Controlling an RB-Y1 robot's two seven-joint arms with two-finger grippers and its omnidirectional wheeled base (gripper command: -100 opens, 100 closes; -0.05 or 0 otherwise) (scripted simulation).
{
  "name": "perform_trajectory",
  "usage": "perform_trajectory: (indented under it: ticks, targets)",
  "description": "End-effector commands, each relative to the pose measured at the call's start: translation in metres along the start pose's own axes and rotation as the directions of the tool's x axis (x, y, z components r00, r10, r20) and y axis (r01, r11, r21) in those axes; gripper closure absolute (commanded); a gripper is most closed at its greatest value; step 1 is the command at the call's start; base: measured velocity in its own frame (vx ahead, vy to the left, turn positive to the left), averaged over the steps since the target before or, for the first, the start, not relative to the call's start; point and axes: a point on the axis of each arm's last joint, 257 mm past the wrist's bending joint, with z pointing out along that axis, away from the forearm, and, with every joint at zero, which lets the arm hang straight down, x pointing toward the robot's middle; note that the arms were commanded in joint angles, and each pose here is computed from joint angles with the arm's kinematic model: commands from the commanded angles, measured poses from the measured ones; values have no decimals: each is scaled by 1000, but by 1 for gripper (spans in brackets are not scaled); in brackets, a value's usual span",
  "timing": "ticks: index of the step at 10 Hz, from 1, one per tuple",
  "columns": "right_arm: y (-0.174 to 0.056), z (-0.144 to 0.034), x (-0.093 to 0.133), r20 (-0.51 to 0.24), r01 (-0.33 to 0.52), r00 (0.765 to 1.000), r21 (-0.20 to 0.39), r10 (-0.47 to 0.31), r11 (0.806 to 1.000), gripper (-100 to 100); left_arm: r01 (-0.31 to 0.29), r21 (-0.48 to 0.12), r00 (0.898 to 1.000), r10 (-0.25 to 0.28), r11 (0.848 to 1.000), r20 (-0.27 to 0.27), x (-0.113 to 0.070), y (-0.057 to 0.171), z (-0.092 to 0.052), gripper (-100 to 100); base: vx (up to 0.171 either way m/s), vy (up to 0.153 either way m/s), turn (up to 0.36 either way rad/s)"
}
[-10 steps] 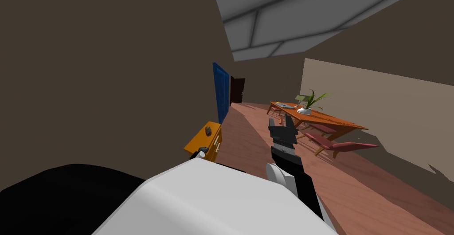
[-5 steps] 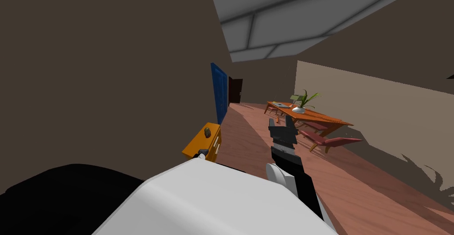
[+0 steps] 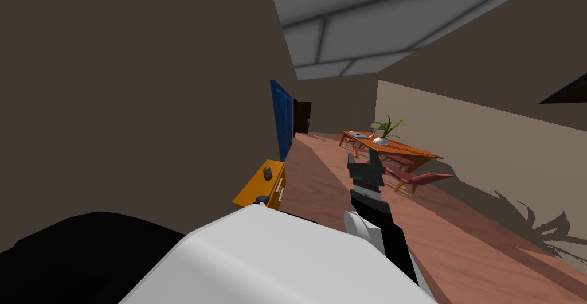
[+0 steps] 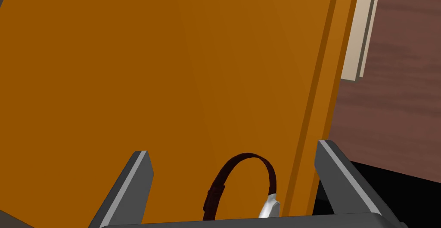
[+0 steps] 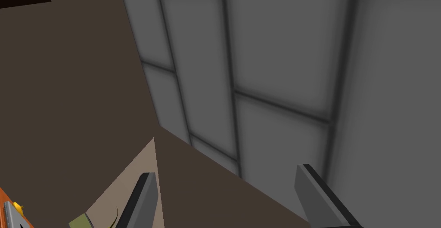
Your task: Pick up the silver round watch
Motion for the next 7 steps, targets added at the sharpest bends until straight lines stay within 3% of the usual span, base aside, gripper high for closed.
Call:
perform_trajectory:
  ticks: [1, 5, 6, 7]
  targets:
    - [0, 0, 0, 0, 0, 1000, 0, 0, 1000, 0, 0, 0, 1000, 0, 1000, 0, 0, 0, 0, 100, 2, 7, 3]
    - [0, 0, 0, 0, 0, 1000, 0, 0, 1000, 0, 1, 1, 1000, -1, 1000, 0, 0, -1, 0, 100, 1, 0, 1]
    - [0, 0, 0, 0, 0, 1000, 0, 0, 1000, 0, 1, 1, 1000, -1, 1000, -1, 0, -1, 0, 0, 0, 0, 0]
    - [0, 0, 0, 0, 0, 1000, 0, 0, 1000, 0, -14, -13, 1000, 14, 1000, -4, 9, -1, 4, 100, -25, -54, 171]
